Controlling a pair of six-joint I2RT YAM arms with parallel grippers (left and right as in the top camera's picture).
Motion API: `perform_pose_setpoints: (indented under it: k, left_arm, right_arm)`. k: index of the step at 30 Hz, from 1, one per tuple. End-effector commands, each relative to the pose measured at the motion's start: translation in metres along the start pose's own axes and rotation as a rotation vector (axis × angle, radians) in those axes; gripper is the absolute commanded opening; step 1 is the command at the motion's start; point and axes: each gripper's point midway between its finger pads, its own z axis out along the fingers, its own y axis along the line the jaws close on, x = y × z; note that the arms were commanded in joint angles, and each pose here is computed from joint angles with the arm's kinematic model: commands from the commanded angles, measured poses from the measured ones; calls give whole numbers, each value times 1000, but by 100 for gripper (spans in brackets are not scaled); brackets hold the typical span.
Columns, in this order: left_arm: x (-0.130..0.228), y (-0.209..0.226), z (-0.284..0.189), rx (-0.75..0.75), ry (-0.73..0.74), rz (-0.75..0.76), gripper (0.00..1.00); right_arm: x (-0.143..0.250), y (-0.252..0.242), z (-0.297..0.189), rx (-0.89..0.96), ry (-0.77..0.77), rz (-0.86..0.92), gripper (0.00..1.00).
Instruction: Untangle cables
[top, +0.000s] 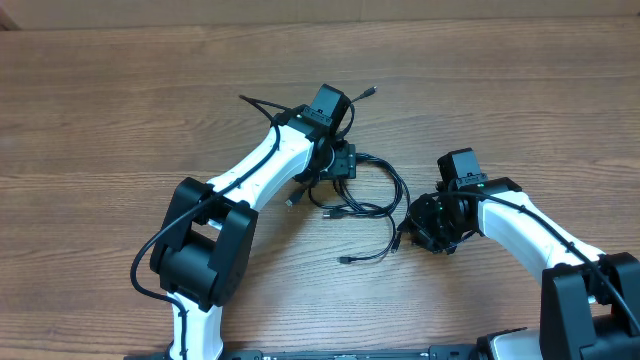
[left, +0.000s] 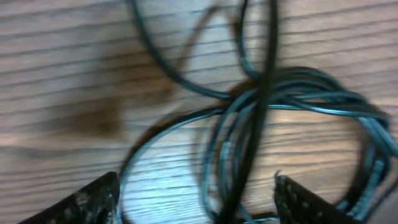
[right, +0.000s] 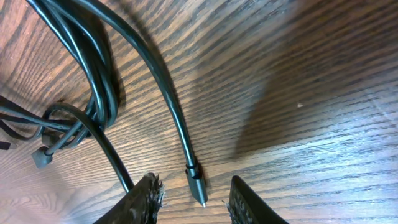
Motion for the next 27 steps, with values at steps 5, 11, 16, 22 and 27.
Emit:
perform_pose_setpoints:
  k: [5, 11, 16, 22, 27]
  left_arm:
    - [-40, 44, -47, -147, -67, -78, 81]
    - [-41, -2, -87, 105, 17, 70, 50]
    - [-26, -32, -84, 202, 58, 117, 19]
    - [-12, -55, -73, 164, 50, 173, 4]
    - [-5, -54, -57, 38, 31, 151, 26]
  right_arm:
    - [2, 1, 2, -11, 2, -9, 36]
    - [-3, 6, 2, -28, -14, -19, 36]
    - [-3, 6, 2, -31, -17, -21, 36]
    - [-3, 6, 2, -31, -16, -21, 27]
    - [-2, 6, 2, -28, -13, -19, 16]
